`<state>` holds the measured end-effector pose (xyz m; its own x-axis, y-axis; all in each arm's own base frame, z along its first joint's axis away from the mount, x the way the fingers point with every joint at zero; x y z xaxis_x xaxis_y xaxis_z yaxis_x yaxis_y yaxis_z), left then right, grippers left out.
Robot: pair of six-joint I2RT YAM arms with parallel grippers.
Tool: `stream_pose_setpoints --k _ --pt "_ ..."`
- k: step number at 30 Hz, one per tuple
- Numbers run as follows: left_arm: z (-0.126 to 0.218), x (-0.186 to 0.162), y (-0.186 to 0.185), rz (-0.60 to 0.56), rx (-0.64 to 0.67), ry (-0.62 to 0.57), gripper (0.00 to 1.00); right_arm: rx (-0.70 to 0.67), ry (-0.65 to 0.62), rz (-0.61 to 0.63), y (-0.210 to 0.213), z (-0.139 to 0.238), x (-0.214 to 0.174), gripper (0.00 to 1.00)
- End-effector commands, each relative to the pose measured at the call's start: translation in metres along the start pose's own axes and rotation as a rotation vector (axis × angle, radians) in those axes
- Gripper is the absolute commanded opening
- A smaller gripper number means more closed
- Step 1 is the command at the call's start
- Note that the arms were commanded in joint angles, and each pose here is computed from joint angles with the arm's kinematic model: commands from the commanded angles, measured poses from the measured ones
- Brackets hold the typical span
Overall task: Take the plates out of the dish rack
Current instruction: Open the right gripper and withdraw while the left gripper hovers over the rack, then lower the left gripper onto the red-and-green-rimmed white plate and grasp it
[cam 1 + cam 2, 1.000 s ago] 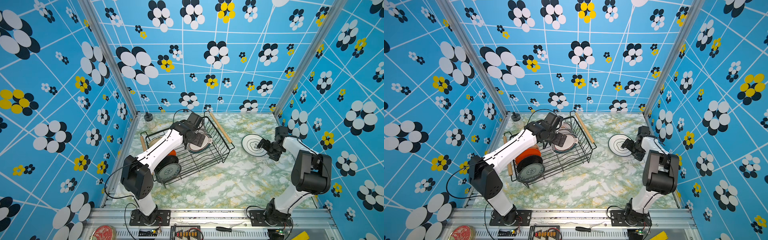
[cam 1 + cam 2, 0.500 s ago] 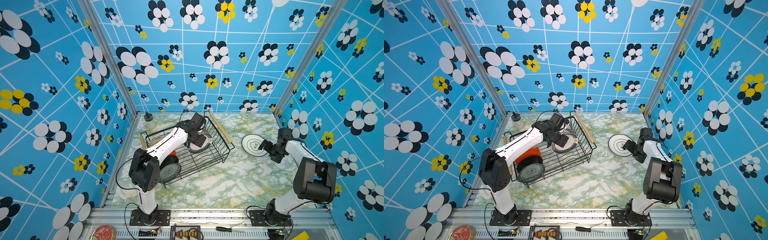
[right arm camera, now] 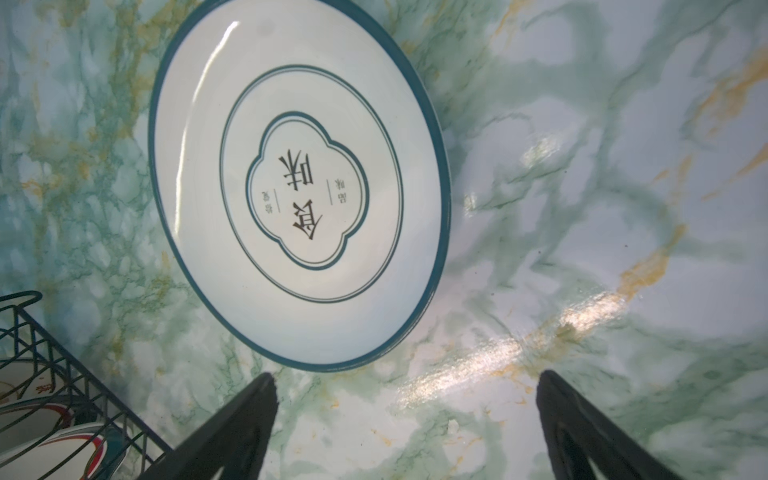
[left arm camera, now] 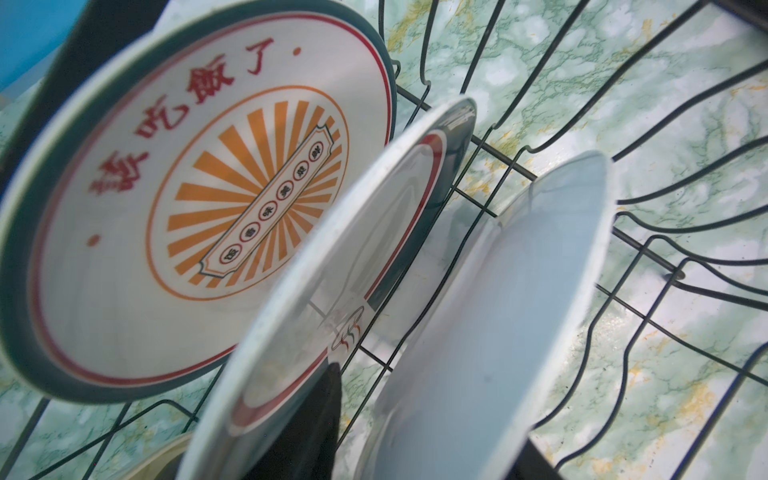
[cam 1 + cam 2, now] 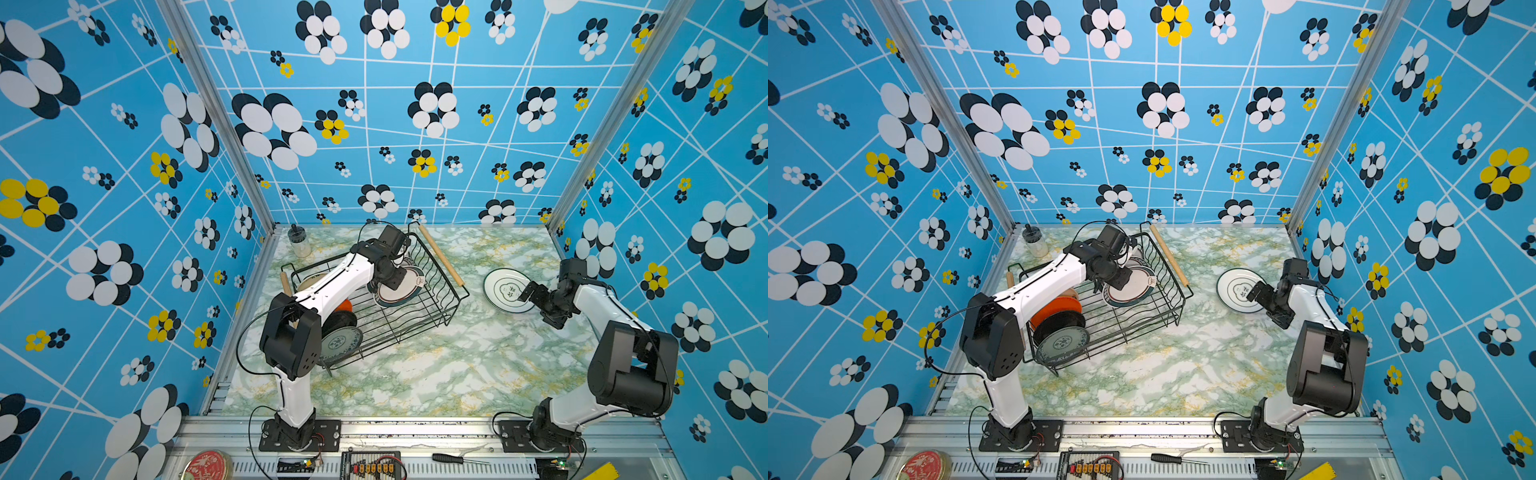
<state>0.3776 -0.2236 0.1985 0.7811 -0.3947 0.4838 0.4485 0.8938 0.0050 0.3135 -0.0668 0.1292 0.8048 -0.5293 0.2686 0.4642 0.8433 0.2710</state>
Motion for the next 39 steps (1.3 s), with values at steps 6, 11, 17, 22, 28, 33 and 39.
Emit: stream_pose_setpoints --k 6,11,17,22,28,33,39 --pt "-0.012 -0.008 0.007 -0.013 -0.026 0.020 0.34 0.012 -0.001 0.010 -0.004 0.012 -0.009 0.99" --pt "-0.014 -0.010 0.007 -0.022 -0.034 0.027 0.27 0.021 -0.005 0.011 -0.003 0.015 -0.011 0.99" --pt "-0.014 -0.014 0.007 -0.038 -0.048 0.037 0.20 0.032 -0.019 0.013 -0.002 0.020 -0.012 0.99" --pt "-0.013 -0.018 0.008 -0.039 -0.059 0.039 0.17 0.036 -0.044 0.000 -0.004 0.025 -0.014 0.99" --pt "-0.006 -0.021 0.006 -0.048 -0.079 0.037 0.11 0.056 -0.045 -0.001 -0.001 0.027 -0.014 0.99" --pt "0.002 -0.021 0.006 -0.059 -0.092 0.027 0.06 0.079 -0.040 0.000 0.001 0.028 -0.016 0.99" --pt "0.019 -0.018 0.005 -0.057 -0.097 0.005 0.01 0.095 -0.048 0.005 0.003 0.031 -0.016 0.99"
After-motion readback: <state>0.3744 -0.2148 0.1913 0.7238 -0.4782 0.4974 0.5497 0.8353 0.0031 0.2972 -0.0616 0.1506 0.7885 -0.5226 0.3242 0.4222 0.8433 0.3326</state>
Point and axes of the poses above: each gripper's point midway between its finger pads, its own z axis back along the fingers, its own y axis along the line the jaws close on, x = y × z, the point moved 6 cm from there along z, back along the fingers, and after that the axes turned 7 degrees about z, right-handed, at the moved point
